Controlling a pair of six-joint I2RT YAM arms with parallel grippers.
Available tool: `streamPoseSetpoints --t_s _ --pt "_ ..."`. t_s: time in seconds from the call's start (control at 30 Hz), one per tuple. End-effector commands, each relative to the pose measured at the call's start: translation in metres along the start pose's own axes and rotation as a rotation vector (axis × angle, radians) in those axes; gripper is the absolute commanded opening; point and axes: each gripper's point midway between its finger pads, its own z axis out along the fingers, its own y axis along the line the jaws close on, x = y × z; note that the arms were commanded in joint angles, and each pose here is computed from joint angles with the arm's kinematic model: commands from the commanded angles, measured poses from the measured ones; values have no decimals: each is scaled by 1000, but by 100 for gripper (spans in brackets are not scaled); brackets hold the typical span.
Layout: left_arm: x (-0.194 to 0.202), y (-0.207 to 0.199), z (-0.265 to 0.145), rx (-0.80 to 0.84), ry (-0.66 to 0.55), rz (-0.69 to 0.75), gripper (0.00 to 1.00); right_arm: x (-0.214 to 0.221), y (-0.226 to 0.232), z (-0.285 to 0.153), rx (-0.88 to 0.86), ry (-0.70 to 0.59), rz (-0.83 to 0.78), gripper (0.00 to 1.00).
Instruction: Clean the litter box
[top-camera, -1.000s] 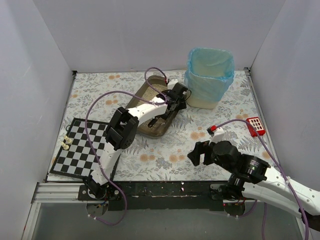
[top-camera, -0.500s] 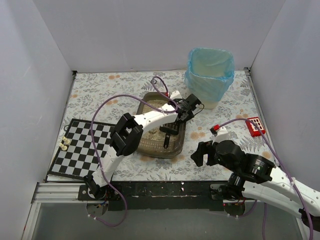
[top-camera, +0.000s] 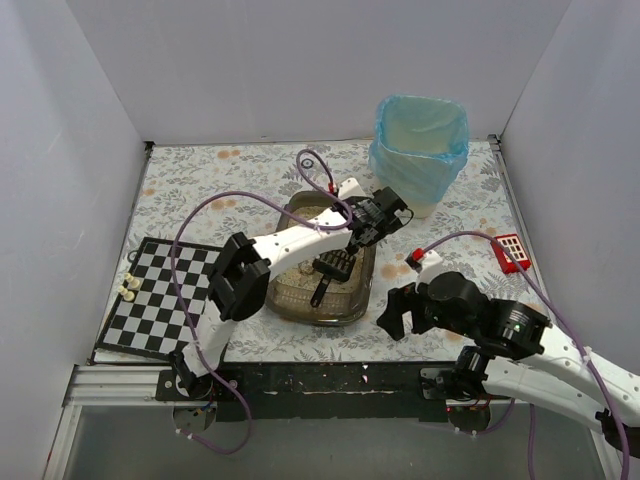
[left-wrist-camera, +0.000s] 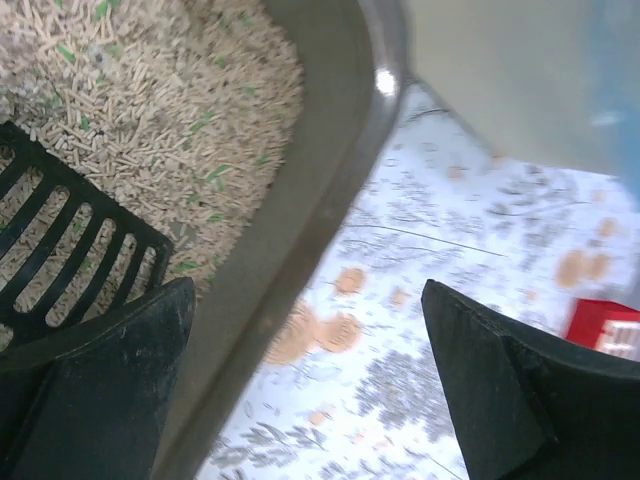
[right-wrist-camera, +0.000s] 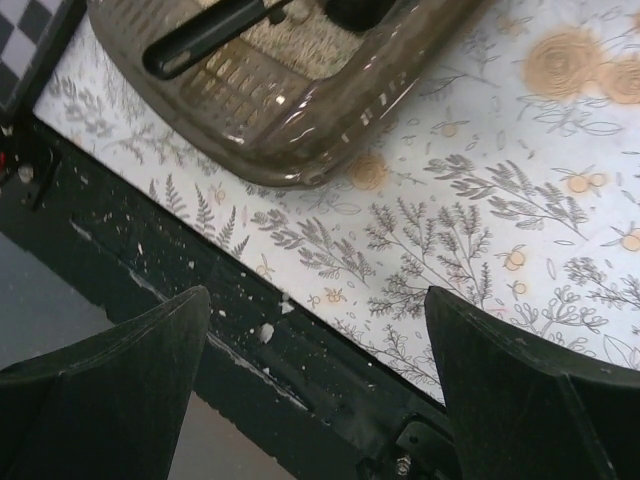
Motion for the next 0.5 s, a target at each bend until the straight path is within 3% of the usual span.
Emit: streamPoseSetpoints --t_s 0.0,0.17,0.27,0.37,0.47 --pt "-53 -36 -77 189 -56 -173 98 -8 35 6 -144 57 -88 96" --pt "-75 -28 -116 284 -97 -39 98 -39 51 13 -182 -61 -67 96" --pt "-102 -13 -135 286 -214 160 98 -46 56 19 -192 -84 -47 96" --pt "-136 17 -135 195 -297 213 98 -51 40 29 -73 -102 4 96" --pt "-161 38 -126 189 -285 233 98 -58 27 40 28 -117 25 96"
